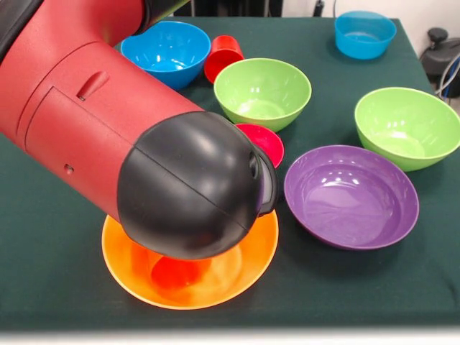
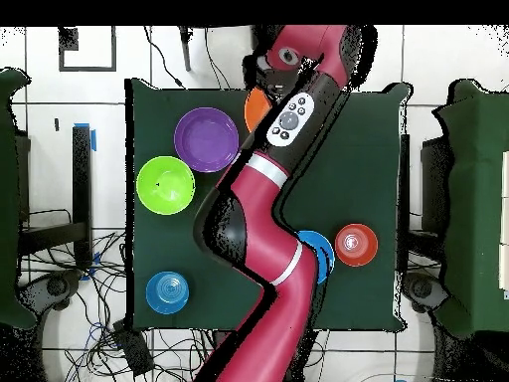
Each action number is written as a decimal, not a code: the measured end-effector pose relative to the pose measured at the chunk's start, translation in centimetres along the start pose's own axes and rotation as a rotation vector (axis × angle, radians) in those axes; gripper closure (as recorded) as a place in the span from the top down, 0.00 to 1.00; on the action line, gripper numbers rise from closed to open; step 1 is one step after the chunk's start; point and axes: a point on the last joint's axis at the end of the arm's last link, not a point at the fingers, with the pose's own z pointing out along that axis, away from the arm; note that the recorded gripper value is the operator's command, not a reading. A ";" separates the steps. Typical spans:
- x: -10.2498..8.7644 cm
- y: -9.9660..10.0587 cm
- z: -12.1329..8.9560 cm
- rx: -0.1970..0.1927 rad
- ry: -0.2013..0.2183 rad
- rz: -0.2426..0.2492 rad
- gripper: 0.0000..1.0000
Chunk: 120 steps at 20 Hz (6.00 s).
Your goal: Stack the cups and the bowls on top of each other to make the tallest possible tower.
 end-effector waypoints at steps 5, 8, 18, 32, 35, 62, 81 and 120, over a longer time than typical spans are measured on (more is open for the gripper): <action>0.0 0.0 0.0 0.000 0.000 0.000 1.00; -0.1 0.1 0.0 -0.004 -0.005 0.000 1.00; -0.4 0.2 0.0 -0.014 -0.018 0.001 1.00; -0.5 -0.2 -1.0 -0.023 -0.029 0.006 1.00; -0.6 -0.4 -1.6 -0.028 -0.033 0.009 1.00; -1.9 -0.4 -5.3 -0.153 -0.140 0.012 1.00; -2.6 0.6 -5.9 -0.228 -0.207 0.007 1.00; -2.1 0.6 -4.7 -0.193 -0.166 0.002 1.00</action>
